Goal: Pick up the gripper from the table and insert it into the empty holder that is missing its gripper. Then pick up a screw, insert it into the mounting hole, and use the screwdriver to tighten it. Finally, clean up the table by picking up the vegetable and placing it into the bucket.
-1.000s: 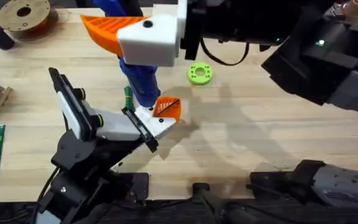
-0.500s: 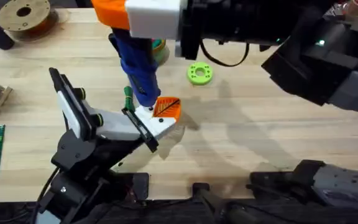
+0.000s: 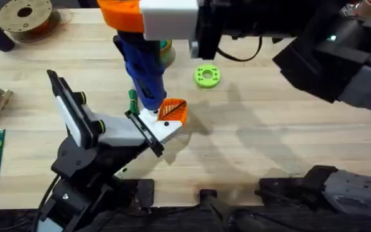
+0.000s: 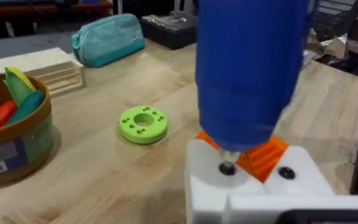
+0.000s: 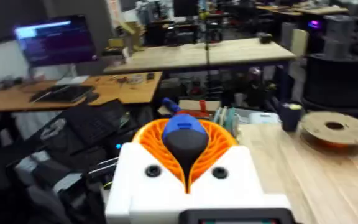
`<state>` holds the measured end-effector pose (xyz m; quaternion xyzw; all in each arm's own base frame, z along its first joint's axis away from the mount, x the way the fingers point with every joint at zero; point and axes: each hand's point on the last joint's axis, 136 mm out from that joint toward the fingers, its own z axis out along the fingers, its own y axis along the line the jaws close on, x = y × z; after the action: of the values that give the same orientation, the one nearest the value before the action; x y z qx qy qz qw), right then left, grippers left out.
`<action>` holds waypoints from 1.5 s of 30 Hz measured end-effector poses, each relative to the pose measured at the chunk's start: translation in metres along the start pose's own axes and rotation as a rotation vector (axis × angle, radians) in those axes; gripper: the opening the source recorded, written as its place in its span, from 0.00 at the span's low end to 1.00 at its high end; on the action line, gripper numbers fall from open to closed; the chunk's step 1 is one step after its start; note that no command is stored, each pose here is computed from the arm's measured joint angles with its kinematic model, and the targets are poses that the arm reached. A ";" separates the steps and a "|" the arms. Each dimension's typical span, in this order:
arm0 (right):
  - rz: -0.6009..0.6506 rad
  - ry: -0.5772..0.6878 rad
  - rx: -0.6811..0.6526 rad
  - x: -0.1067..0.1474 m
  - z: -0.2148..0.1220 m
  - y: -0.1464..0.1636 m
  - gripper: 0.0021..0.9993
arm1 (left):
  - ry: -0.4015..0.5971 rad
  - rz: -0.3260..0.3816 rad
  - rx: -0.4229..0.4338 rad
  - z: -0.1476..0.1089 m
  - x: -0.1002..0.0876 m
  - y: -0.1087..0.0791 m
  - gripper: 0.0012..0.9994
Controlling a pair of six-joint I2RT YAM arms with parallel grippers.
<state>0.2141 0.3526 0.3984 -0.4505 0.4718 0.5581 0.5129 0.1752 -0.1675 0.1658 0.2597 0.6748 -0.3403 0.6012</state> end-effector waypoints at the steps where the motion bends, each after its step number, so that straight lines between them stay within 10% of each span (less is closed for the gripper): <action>1: -0.011 0.000 -0.021 -0.002 0.000 0.004 0.02 | -0.005 0.004 0.001 0.000 -0.001 0.000 0.01; 45: -0.165 0.001 -0.283 -0.015 -0.011 0.046 0.02 | -0.029 0.041 0.037 -0.002 -0.012 -0.008 0.01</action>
<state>0.1695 0.3386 0.4150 -0.5556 0.3500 0.5749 0.4881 0.1692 -0.1707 0.1787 0.2799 0.6540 -0.3441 0.6129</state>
